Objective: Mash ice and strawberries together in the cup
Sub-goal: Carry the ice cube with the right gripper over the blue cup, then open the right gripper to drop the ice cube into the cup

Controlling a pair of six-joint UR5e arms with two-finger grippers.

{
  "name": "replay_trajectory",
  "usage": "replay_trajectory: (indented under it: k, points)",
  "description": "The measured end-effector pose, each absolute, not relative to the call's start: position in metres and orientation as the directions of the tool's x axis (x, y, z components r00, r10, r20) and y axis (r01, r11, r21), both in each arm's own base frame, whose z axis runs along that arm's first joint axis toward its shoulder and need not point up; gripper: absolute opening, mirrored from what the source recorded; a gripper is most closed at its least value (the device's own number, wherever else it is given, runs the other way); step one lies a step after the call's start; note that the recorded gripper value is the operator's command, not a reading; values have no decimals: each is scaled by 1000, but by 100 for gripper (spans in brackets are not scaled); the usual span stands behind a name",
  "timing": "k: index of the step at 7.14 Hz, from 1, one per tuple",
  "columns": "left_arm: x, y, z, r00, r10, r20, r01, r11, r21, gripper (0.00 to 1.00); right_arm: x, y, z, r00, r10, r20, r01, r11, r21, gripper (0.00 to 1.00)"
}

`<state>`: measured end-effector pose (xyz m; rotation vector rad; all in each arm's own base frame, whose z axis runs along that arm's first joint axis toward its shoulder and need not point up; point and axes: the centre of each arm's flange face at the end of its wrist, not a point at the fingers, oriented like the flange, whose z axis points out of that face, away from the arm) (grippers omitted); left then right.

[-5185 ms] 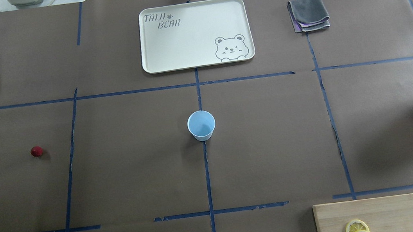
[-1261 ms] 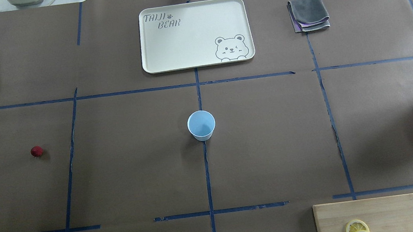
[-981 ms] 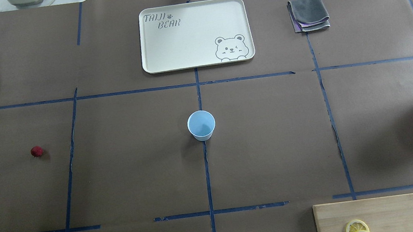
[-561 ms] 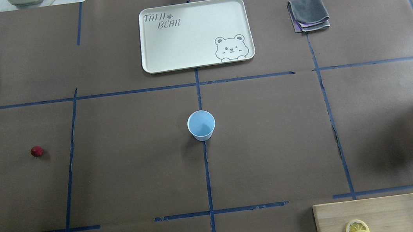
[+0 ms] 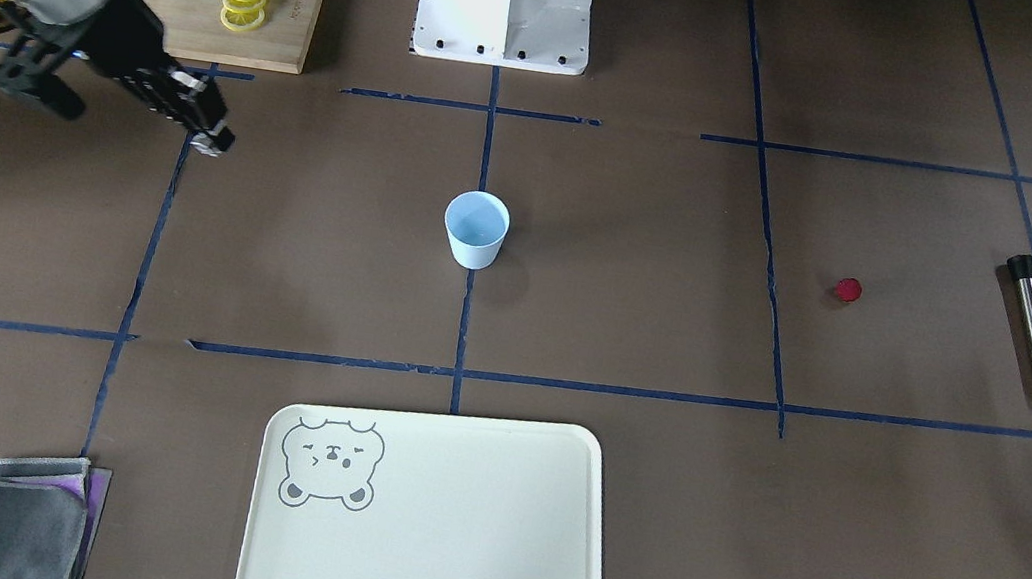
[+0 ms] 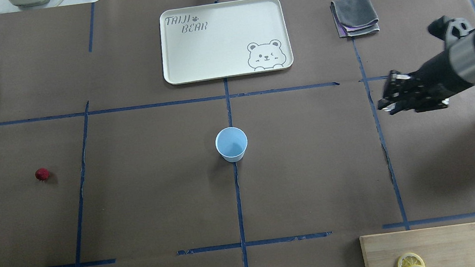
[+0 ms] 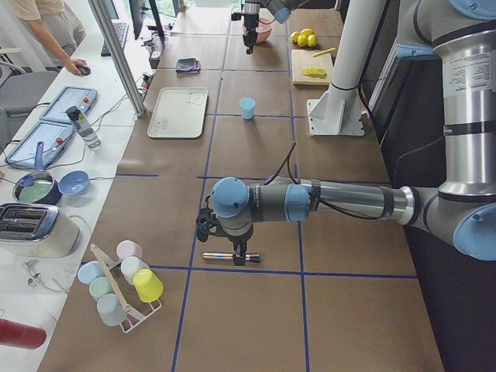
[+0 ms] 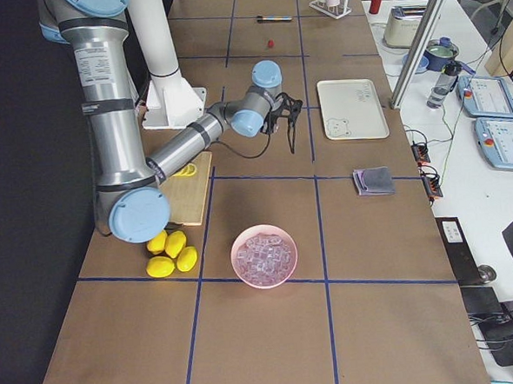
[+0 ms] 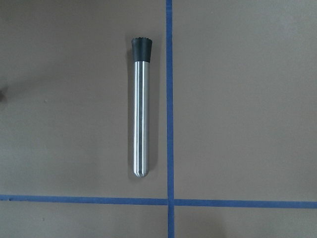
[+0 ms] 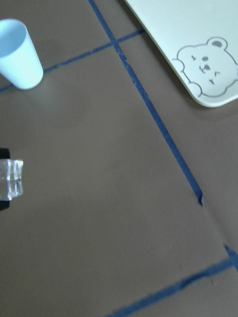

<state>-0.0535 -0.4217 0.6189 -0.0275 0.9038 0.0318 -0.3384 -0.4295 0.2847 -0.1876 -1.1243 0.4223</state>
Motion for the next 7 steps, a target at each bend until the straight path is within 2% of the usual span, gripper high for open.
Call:
replay_trajectory:
  k: [2,3,4,6,7]
  points:
    - [-53,-423,617,618,28,-786,-38,999,6,100,-447,-440,204,331,485,809,-284,869,-405,2]
    - [-53,-424,616,618,32,-785,-38,999,11,100,-481,-437,183,323,496,806,-304,861,-408,2]
    - [-53,-424,616,618,34,-785,-38,999,13,100,-500,-431,172,317,492,811,-320,860,-397,6]
    - [-52,-424,616,618,37,-785,-39,999,17,100,-518,-422,169,324,486,812,-329,862,-385,31]
    - [-52,-424,616,617,38,-786,-40,999,17,100,-522,-421,171,329,486,810,-329,863,-384,70]
